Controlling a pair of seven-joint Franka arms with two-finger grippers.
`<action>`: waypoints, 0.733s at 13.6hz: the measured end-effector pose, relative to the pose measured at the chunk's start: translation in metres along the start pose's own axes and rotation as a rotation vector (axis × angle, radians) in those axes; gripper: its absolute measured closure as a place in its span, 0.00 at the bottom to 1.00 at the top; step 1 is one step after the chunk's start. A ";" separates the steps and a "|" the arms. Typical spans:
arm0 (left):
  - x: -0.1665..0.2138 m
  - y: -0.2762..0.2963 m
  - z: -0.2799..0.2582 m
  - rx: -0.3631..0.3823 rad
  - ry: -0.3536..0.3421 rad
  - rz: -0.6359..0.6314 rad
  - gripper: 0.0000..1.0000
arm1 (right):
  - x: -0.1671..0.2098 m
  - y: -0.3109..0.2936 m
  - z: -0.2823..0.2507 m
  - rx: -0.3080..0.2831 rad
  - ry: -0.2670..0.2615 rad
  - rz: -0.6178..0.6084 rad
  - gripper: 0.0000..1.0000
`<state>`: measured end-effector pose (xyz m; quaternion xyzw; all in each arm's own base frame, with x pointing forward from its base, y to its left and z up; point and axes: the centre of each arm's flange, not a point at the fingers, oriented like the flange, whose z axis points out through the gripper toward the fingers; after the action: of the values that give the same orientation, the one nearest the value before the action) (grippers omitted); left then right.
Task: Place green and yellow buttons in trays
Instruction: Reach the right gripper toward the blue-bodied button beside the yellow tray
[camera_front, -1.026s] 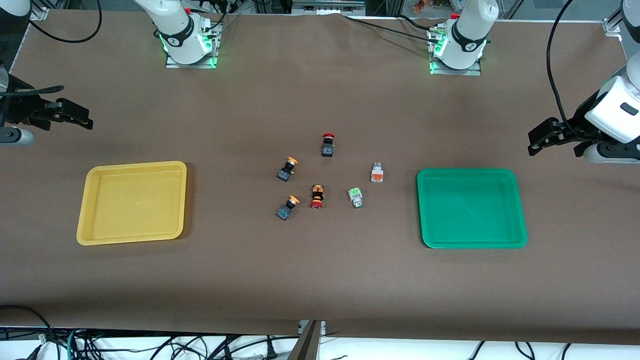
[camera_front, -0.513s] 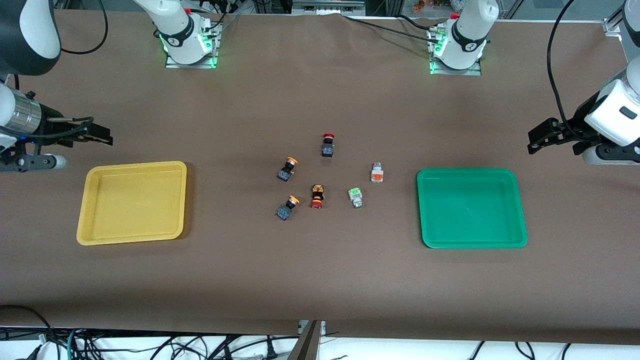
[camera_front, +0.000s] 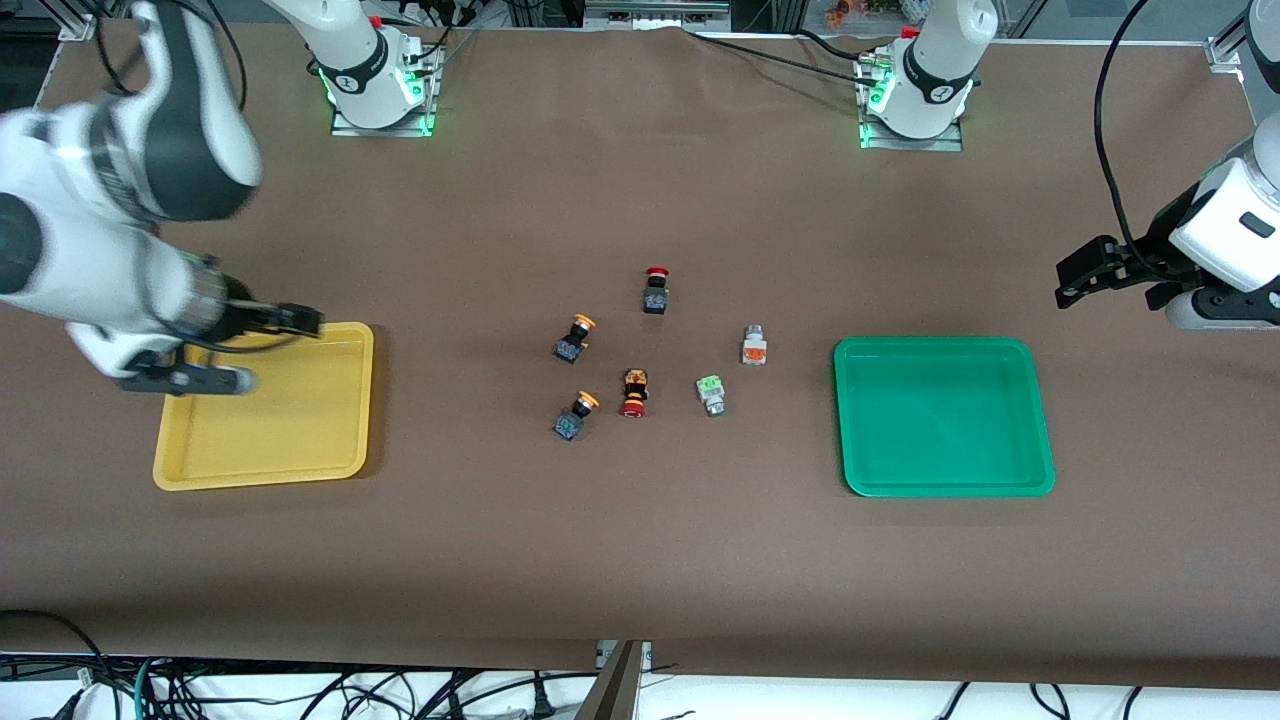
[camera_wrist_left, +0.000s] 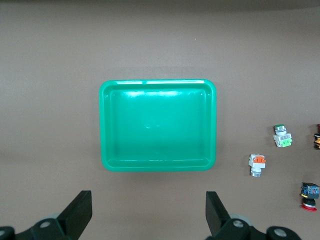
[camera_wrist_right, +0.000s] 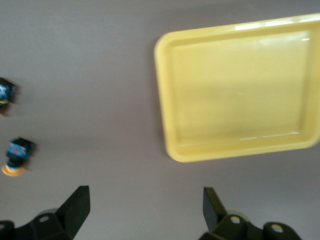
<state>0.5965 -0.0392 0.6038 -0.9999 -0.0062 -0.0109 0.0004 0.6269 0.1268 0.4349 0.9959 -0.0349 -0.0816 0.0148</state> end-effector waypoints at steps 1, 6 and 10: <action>0.000 0.000 0.000 0.000 0.000 0.000 0.00 | 0.002 -0.031 0.018 -0.004 0.010 0.037 0.00; 0.002 0.005 -0.001 -0.002 0.018 0.007 0.00 | -0.009 -0.164 0.094 0.020 0.069 0.250 0.00; 0.015 0.008 0.009 -0.003 0.056 0.010 0.00 | -0.037 -0.253 0.157 0.063 0.115 0.409 0.00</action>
<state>0.6121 -0.0467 0.5950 -0.9992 -0.0012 -0.0387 -0.0011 0.5822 0.3783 0.2769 0.9711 -0.2381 -0.0188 0.0019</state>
